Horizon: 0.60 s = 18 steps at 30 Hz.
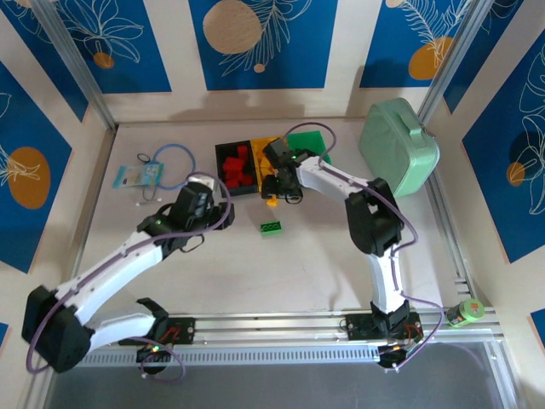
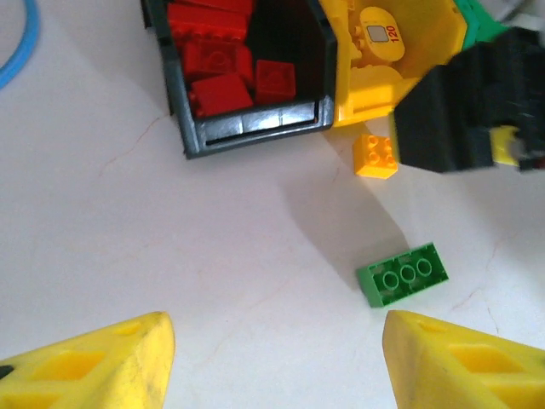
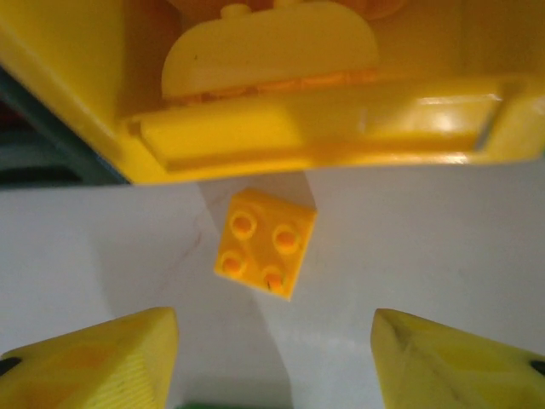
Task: Sort the legos into containers by color
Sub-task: Pick up the lego from the center of the table.
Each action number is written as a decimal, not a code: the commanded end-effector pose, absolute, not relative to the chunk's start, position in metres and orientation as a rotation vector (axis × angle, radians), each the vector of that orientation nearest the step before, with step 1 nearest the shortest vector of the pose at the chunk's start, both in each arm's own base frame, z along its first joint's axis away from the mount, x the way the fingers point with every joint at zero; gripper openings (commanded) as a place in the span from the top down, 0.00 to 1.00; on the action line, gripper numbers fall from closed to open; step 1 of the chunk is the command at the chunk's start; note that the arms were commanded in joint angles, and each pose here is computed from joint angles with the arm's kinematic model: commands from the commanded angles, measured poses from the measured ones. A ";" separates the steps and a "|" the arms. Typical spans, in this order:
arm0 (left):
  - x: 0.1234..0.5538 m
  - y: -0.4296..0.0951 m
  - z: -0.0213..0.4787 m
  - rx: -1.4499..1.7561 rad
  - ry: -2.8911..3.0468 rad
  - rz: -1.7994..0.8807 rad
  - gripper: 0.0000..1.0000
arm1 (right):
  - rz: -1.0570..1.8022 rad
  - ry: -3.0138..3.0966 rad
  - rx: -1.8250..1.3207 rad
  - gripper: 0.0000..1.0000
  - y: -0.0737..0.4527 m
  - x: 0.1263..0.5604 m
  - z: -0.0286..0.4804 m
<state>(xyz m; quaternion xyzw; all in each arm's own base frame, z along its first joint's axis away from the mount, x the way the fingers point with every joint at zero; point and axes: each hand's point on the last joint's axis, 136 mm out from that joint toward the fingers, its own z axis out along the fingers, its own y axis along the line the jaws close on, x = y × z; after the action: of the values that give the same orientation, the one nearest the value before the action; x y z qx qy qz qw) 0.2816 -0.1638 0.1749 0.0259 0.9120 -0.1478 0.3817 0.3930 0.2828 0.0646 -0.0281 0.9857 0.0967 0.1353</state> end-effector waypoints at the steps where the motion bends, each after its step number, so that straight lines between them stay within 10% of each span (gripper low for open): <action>1: 0.263 -0.144 0.165 0.015 2.347 -0.344 0.34 | 0.139 2.907 -0.123 0.39 0.277 0.391 0.055; 18: 0.232 -0.117 0.147 -0.059 2.367 -0.326 0.34 | 0.057 2.963 -0.169 0.60 0.291 0.394 0.016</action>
<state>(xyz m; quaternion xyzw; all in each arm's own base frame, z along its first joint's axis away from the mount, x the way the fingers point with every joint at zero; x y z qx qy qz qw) 0.2316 -0.1227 0.1450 -0.0156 0.9211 -0.1383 0.3635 0.3984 0.2885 0.0208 -0.0492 0.9937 0.0272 0.0966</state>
